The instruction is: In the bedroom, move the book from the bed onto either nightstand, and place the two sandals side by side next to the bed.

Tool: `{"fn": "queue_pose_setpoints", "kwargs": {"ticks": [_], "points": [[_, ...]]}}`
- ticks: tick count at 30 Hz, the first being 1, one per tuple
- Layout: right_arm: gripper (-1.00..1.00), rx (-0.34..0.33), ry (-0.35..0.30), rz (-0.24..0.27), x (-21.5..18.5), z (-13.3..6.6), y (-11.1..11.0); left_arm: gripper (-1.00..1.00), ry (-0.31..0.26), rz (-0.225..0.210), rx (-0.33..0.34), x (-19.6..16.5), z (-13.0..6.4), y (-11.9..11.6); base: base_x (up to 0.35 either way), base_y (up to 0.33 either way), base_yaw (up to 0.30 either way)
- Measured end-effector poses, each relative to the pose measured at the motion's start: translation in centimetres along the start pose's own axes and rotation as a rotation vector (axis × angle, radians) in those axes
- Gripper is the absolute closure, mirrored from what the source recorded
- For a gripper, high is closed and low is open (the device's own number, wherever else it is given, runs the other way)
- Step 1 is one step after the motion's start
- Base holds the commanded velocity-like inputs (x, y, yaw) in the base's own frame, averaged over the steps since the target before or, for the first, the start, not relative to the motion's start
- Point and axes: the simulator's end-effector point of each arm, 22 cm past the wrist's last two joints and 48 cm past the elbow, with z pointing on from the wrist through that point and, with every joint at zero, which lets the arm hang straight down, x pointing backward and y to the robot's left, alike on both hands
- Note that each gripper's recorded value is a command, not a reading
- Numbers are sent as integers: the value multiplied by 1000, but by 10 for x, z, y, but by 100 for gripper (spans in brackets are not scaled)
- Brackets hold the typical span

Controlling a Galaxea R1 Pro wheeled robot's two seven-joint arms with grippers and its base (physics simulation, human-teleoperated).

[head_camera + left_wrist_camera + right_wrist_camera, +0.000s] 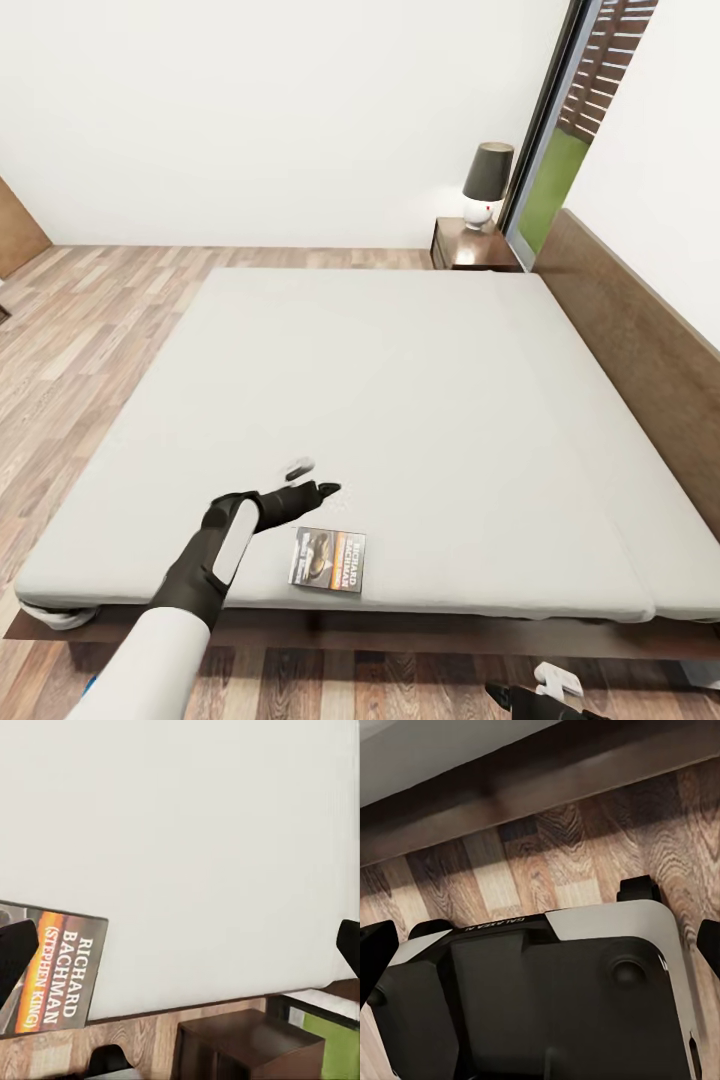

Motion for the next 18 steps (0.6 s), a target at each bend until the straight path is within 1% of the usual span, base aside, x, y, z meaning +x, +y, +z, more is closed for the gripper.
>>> {"fn": "queue_pose_setpoints", "kwargs": {"ticks": [1,2,3,5,8,18], "points": [[-100,0,0,0,0,0,0,-100,10,14,33,3,1,-10,0,0,0],[-100,0,0,0,0,0,0,-100,22,32,81,8,3,-24,0,0,0],[-100,0,0,0,0,0,0,-100,27,42,104,10,3,-30,0,0,0],[-100,0,0,0,0,0,0,-100,31,51,127,11,3,-36,0,0,0],[-100,0,0,0,0,0,0,-100,34,56,140,12,3,-39,0,0,0],[-100,0,0,0,0,0,0,-100,35,58,138,13,3,-39,0,0,0]]}}
